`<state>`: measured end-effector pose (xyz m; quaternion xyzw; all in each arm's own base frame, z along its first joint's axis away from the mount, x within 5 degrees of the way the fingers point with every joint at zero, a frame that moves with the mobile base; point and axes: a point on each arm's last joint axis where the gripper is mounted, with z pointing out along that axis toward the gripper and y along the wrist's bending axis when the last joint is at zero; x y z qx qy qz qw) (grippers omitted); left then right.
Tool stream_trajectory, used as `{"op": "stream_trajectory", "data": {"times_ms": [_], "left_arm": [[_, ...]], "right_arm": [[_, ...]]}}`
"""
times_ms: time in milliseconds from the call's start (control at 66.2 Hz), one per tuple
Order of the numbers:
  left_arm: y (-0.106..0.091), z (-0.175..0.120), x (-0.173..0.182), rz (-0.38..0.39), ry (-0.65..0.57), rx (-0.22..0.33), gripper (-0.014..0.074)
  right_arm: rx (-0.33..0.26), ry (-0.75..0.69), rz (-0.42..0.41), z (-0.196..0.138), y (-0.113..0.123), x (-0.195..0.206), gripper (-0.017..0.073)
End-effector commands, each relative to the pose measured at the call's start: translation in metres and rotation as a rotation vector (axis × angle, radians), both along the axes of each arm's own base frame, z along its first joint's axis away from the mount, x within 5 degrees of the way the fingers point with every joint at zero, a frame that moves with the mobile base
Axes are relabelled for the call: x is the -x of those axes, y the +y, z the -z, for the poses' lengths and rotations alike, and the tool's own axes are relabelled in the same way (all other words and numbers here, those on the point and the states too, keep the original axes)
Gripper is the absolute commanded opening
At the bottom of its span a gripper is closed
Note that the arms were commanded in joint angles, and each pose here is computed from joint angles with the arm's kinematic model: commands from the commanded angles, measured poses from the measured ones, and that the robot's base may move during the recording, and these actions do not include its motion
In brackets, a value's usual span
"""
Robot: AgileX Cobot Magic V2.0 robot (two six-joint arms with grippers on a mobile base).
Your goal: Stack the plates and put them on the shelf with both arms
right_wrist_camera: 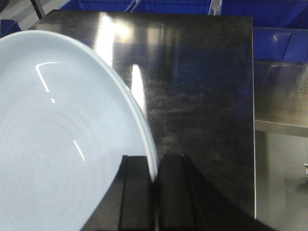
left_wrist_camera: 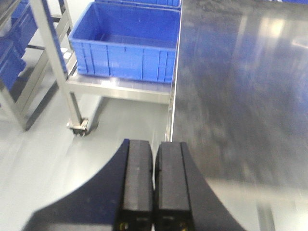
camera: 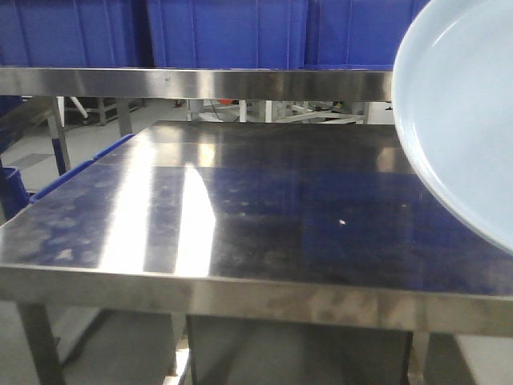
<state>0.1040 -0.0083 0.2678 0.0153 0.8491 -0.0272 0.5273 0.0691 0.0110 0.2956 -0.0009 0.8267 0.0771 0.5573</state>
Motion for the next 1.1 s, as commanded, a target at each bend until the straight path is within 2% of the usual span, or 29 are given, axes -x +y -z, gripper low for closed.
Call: {"op": "stream_trajectory", "data": {"times_ms": [0, 1087], "left_arm": [[-0.0021, -0.0162, -0.0038, 0.012, -0.103, 0.026, 0.0088], [-0.0021, -0.0162, -0.0038, 0.012, -0.103, 0.026, 0.0088]], "right_arm": [[-0.019, -0.118, 0.017, -0.0175, -0.0009, -0.0021, 0.005], [-0.019, -0.118, 0.017, -0.0175, -0.0009, -0.0021, 0.005]]}}
